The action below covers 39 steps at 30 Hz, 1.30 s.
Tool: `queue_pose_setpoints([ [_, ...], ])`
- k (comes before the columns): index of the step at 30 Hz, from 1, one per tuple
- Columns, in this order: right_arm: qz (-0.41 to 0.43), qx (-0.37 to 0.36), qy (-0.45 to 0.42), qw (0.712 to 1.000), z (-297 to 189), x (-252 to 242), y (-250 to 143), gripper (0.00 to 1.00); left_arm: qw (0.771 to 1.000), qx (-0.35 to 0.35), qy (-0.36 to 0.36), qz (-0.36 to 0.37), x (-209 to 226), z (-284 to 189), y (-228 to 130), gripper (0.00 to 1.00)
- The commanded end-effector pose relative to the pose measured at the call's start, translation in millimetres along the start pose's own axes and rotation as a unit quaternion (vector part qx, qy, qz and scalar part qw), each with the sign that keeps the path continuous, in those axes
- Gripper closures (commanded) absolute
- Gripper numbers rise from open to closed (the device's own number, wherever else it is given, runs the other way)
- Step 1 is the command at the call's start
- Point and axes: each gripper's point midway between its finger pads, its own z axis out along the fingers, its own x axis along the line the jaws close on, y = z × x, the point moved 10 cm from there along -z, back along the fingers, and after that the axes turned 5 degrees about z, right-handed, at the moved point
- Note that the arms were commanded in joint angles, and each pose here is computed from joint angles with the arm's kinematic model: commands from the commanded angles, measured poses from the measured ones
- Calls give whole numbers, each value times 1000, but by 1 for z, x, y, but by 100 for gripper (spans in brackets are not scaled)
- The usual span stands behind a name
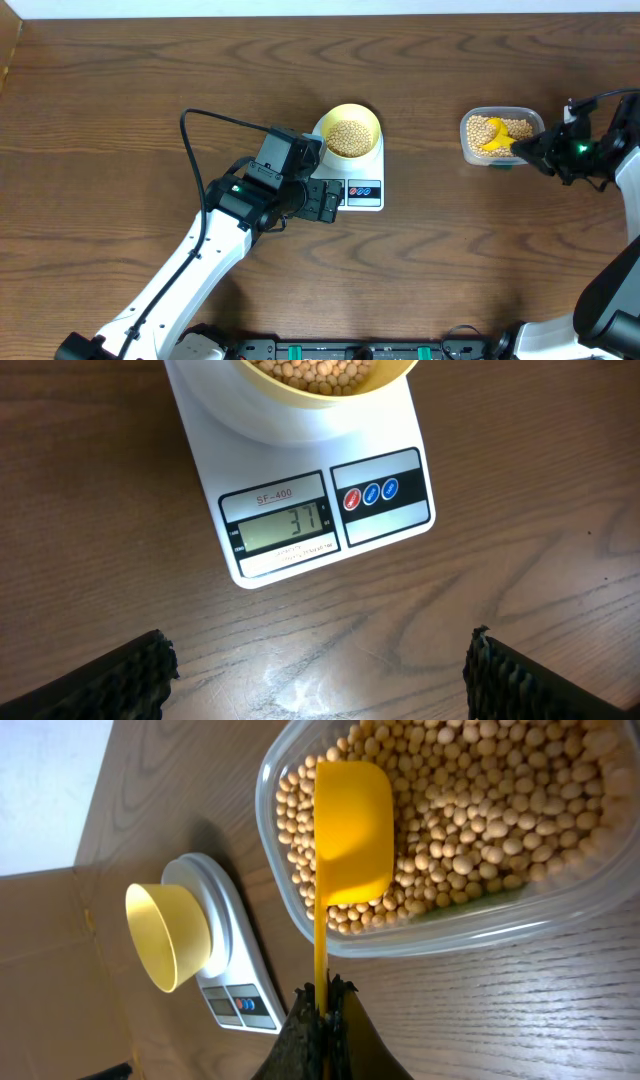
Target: Scoop item into bowl and weigh 50g on scale
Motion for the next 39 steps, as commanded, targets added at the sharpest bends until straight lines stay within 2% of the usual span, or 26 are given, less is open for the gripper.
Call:
queue_pose_setpoints([
  [1,11,11,25,1000,2,-1,-3,99,1000,-2,-6,3,-1,-2,-2,6],
  [14,18,-11,57,998,-7,-4,7,99,1000,-1,-6,3,-1,-2,-2,6],
  [21,21,-16,103,994,-16,-4,10,99,1000,-2,-6,3,-1,-2,-2,6],
  [39,42,-37,102,993,-30,-19,15,99,1000,-2,-6,3,-1,-2,-2,6],
])
